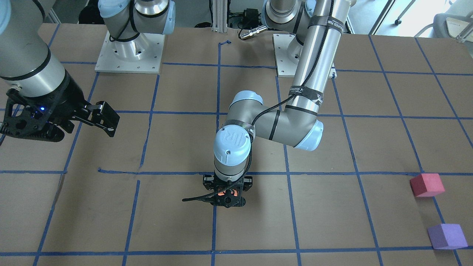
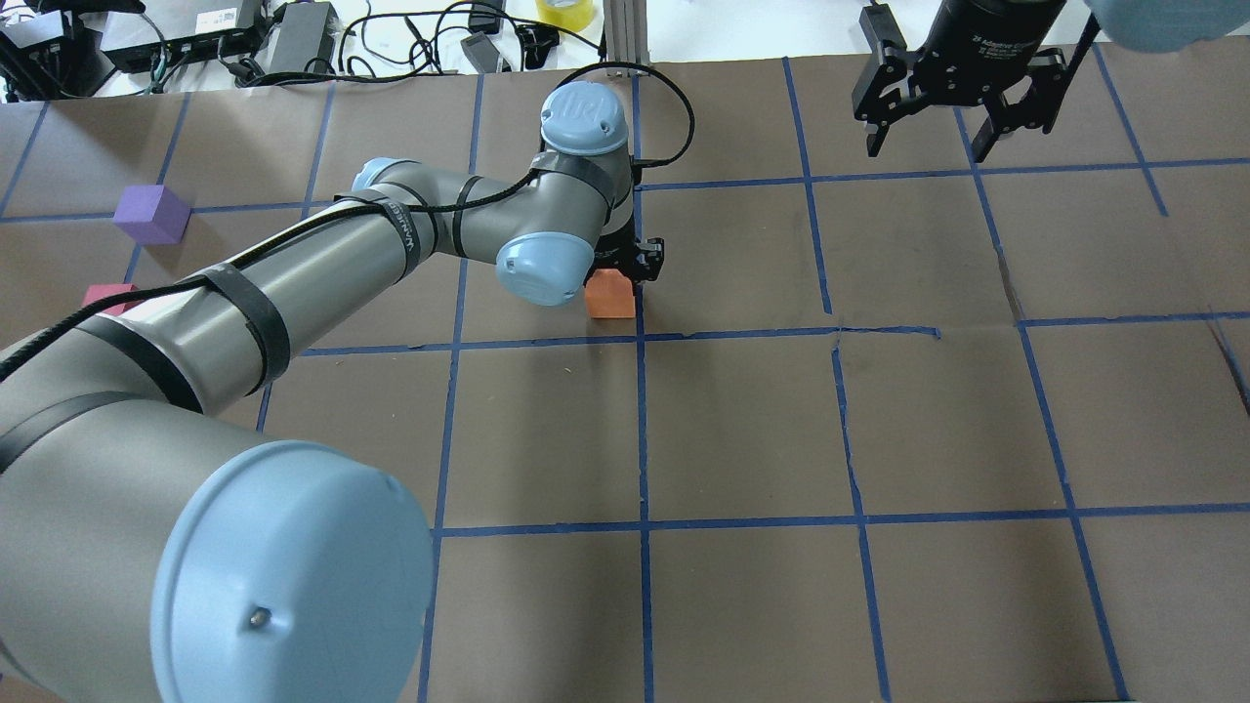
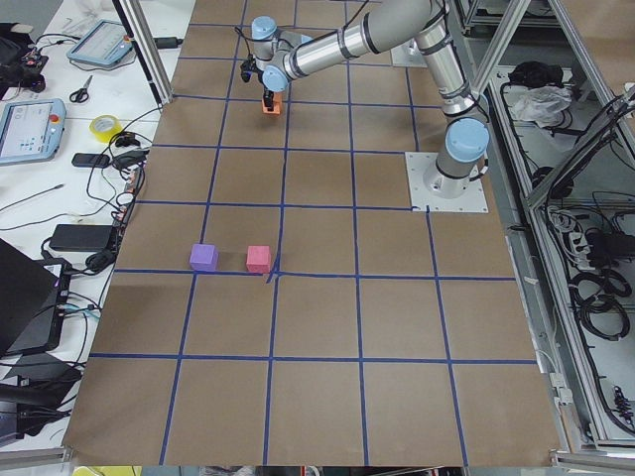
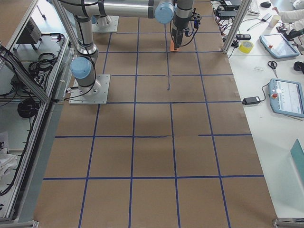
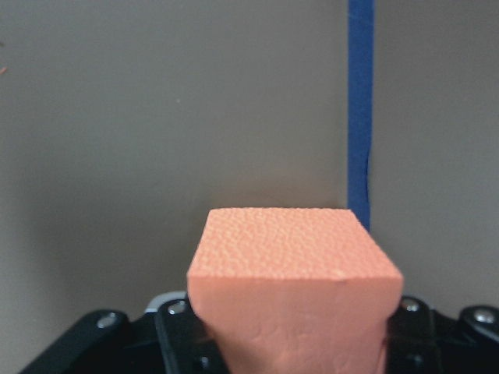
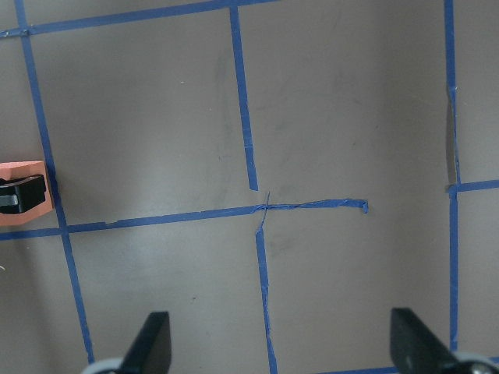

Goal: Arrange blocks in a line
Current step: 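Lower the left gripper onto the orange cube and grasp it, then carry the orange cube with the left gripper toward the purple and pink cubes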

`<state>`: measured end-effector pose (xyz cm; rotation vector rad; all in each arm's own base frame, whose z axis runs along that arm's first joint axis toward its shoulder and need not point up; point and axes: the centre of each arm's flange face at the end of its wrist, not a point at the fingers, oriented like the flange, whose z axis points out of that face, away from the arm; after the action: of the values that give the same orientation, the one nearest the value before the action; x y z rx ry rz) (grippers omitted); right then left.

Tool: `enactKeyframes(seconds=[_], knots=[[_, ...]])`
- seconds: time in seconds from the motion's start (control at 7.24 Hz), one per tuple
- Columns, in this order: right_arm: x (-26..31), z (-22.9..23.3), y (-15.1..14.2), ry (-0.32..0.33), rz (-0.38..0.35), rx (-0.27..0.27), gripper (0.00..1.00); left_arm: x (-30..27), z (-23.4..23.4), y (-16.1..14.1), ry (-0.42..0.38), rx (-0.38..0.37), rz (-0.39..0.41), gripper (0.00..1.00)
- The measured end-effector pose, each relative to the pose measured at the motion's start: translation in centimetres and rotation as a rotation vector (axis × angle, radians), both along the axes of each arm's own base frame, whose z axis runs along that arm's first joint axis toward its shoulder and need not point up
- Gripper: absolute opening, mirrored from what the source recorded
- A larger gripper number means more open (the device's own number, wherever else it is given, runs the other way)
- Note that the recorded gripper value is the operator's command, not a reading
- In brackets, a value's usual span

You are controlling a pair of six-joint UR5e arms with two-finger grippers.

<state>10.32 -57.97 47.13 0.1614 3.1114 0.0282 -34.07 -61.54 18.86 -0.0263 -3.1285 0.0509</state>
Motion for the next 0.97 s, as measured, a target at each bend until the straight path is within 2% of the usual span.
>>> enactKeyframes(seconds=[0.28, 0.41, 0.69, 0.83, 0.97], knots=[[0.0, 1.0, 0.7, 0.001, 0.005, -0.010, 1.00, 1.9, 3.1, -0.6, 0.004, -0.025, 0.049, 0.08], [0.0, 1.4, 1.1, 0.001, 0.014, -0.013, 1.00, 5.4, 5.4, -1.4, -0.008, -0.017, 0.107, 0.00], [0.1, 1.9, 1.3, -0.006, 0.022, -0.027, 1.00, 15.5, 10.1, -2.8, -0.035, 0.032, 0.242, 0.00], [0.2, 2.0, 1.3, -0.008, 0.023, -0.032, 1.00, 21.3, 11.7, -3.1, -0.045, 0.081, 0.275, 0.00], [0.3, 2.2, 1.4, -0.013, 0.024, -0.037, 1.00, 27.4, 12.9, -3.5, -0.059, 0.107, 0.274, 0.00]])
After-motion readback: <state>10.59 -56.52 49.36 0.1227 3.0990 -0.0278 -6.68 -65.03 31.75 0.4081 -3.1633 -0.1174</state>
